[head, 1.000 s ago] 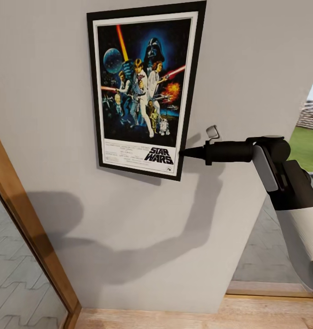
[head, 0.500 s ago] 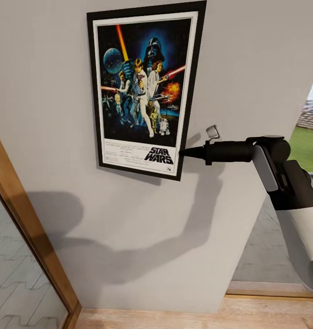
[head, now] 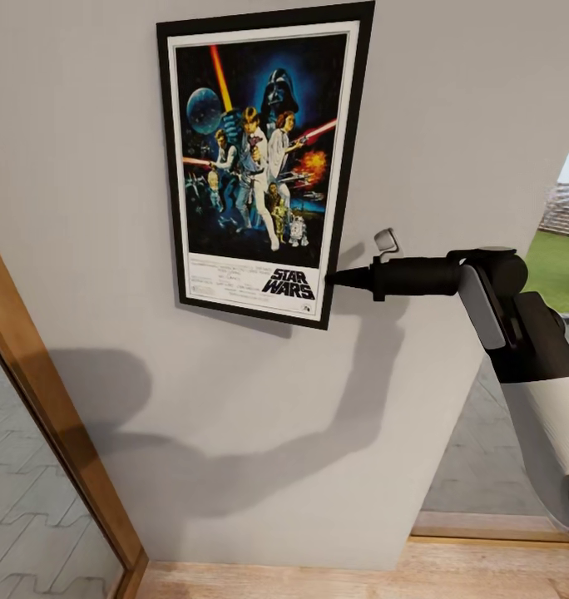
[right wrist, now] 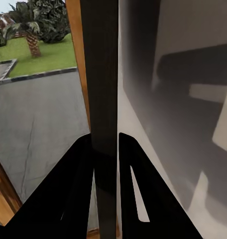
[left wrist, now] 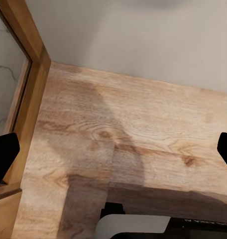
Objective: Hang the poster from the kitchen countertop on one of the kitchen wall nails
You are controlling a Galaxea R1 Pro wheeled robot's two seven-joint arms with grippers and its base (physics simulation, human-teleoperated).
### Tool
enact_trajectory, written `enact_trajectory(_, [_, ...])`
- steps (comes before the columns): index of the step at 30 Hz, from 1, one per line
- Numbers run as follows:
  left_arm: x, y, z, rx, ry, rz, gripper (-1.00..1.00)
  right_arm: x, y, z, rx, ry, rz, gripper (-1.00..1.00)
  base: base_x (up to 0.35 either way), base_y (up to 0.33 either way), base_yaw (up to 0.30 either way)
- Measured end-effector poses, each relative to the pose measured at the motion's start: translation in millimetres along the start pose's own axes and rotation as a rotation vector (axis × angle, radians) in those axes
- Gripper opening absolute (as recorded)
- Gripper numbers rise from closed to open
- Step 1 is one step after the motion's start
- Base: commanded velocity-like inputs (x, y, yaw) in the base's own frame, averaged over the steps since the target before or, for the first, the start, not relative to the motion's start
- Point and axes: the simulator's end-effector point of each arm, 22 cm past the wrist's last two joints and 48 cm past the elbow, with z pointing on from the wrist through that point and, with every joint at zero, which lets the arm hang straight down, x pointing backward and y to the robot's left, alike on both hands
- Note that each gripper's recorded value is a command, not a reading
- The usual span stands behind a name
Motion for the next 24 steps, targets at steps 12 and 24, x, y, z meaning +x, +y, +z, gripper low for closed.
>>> enact_trajectory(12, [0, 0, 0.0, 0.000, 0.000, 0.000, 1.00, 17, 6, 3.1, -0.012, 0.008, 0.011, -1.00, 0.000, 0.000, 0.000])
enact_trajectory(24, [0, 0, 0.0, 0.000, 0.000, 0.000, 1.00, 11, 18, 3.9, -0.024, 0.004, -0.030, -1.00, 0.000, 0.000, 0.000])
